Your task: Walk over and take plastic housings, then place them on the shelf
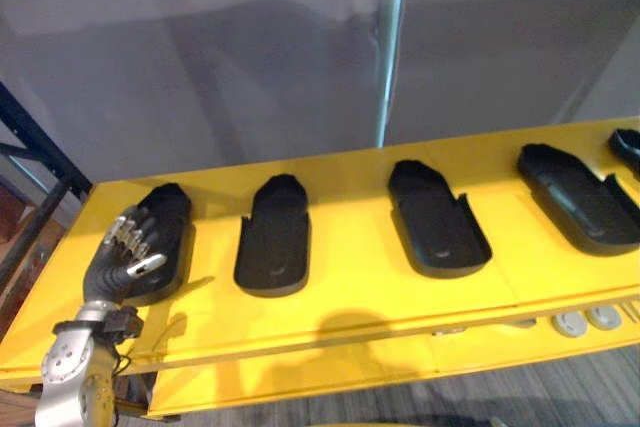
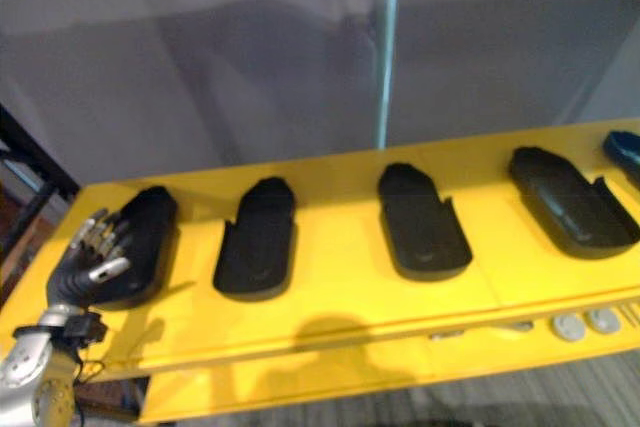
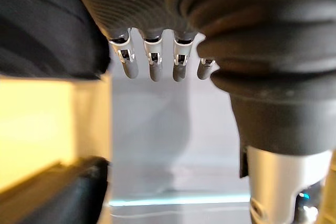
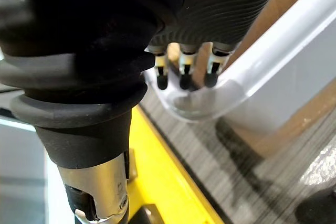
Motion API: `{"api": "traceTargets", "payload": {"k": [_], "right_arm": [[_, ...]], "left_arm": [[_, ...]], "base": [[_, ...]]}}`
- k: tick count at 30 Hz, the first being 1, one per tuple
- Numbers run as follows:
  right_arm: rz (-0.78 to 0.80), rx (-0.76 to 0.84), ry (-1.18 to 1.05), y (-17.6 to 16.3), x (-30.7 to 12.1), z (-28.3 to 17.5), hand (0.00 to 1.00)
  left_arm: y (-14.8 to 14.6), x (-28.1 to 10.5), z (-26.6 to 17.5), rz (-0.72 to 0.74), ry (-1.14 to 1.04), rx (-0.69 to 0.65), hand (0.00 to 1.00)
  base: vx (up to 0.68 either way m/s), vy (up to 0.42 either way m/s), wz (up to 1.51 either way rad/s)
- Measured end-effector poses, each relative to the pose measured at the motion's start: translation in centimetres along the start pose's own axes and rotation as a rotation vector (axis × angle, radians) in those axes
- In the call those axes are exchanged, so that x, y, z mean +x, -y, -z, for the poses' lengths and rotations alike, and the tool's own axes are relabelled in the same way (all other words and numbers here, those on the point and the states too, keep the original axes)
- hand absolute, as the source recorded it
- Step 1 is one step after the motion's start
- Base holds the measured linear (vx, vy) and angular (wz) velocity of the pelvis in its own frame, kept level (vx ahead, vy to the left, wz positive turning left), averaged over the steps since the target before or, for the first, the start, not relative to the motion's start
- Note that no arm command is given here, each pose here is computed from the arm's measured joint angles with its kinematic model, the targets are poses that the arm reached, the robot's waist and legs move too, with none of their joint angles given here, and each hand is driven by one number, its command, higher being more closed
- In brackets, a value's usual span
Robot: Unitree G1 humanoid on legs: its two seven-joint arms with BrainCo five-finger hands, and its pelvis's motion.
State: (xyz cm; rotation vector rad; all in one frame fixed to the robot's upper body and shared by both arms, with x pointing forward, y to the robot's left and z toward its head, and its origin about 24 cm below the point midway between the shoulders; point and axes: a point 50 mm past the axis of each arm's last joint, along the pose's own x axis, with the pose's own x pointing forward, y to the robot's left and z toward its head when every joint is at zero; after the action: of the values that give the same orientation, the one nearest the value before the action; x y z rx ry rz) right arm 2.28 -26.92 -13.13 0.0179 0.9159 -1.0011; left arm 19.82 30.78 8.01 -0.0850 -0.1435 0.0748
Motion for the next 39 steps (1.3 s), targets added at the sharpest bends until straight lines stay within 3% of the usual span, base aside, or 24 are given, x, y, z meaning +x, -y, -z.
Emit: {"api": "traceTargets", "payload": {"k": [9, 24, 39], "right_arm": [[0.003, 0.003, 0.002, 0.2, 0.1, -0.1, 0.00], [-0.014, -0.002, 0.007, 0.1, 0.1, -0.2, 0.00], [-0.036, 0.003, 0.033, -0.1, 0.1, -1.0, 0.00]], "left_arm": [[0.4, 0.0, -0.1, 0.050, 0.015, -0.021, 0.00], [1.2, 0.2, 4.0, 0.093, -0.217, -0.111, 0.00], [-0.4, -0.7, 6.8, -0.109, -0.441, -0.034, 0.00]], "base": [[-0.01, -0.001, -0.01], [-0.01, 0.000, -0.02], [-0.02, -0.004, -0.01]]}}
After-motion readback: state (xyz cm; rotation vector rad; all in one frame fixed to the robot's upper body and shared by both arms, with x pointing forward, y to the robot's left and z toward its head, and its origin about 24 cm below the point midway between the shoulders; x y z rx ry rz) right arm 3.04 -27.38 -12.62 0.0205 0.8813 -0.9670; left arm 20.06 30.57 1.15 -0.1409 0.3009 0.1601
